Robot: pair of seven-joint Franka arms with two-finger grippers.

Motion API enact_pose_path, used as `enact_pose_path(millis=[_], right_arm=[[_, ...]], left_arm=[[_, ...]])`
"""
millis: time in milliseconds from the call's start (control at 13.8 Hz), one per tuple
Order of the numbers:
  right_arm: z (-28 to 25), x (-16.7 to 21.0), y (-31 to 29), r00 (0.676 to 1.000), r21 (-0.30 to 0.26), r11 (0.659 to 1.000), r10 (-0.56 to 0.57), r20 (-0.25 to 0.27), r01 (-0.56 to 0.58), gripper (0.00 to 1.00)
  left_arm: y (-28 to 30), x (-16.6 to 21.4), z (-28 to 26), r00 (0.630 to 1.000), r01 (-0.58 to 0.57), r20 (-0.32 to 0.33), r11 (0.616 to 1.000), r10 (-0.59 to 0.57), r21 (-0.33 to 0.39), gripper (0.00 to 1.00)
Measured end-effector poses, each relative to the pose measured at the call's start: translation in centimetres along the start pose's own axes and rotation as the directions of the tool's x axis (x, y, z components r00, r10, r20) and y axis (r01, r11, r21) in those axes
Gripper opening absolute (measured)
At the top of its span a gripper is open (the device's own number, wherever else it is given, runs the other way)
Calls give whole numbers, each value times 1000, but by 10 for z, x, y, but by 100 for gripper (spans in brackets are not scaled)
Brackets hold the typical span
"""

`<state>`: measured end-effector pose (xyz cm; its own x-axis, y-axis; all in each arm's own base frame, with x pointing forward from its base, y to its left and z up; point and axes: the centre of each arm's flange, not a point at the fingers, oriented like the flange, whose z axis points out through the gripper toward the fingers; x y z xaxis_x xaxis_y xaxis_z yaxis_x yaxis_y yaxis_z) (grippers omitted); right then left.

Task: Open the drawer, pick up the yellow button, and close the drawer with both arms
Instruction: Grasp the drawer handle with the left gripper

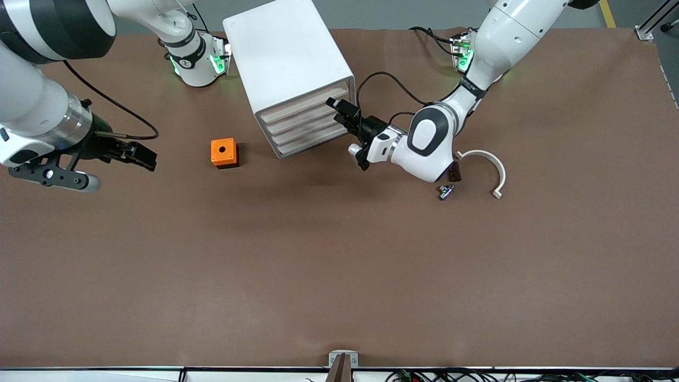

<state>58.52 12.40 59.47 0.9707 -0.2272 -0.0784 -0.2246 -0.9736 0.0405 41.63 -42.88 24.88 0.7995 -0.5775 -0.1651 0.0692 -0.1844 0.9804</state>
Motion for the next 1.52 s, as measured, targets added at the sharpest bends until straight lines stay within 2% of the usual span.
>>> enact_pose_path(millis=[73,145,581,653,1306,1452,1524], right_arm=[[1,-3,-7,1000,-3,1000,11,3,-11,100],[3,-5,-12,1000,-5,1000,17,5,-17,100],[5,-3,-13,1000,-9,1000,25,5,-25,100],[5,-3,-12,1000,-9,1000,27,4,-27,100],[5,-3,-13,1000,-8,1000,26,3,-26,100],[5,-3,-12,1000,-8,1000,26,4,-26,100],[5,-3,-12,1000,-8,1000,27,4,-26,100]], left_arm=[[-1,0,6,1000,-11,-6,1000,11,-12,79],[-4,1,12,1000,-17,-10,1000,17,-24,76],[-31,0,36,999,-31,-15,999,30,-37,71],[-32,0,37,999,-31,-19,999,30,-31,67],[-23,4,52,998,-50,-32,999,49,-10,63],[-22,4,57,998,-53,-34,999,53,-1,50],[-21,4,60,998,-54,-34,999,54,0,49]])
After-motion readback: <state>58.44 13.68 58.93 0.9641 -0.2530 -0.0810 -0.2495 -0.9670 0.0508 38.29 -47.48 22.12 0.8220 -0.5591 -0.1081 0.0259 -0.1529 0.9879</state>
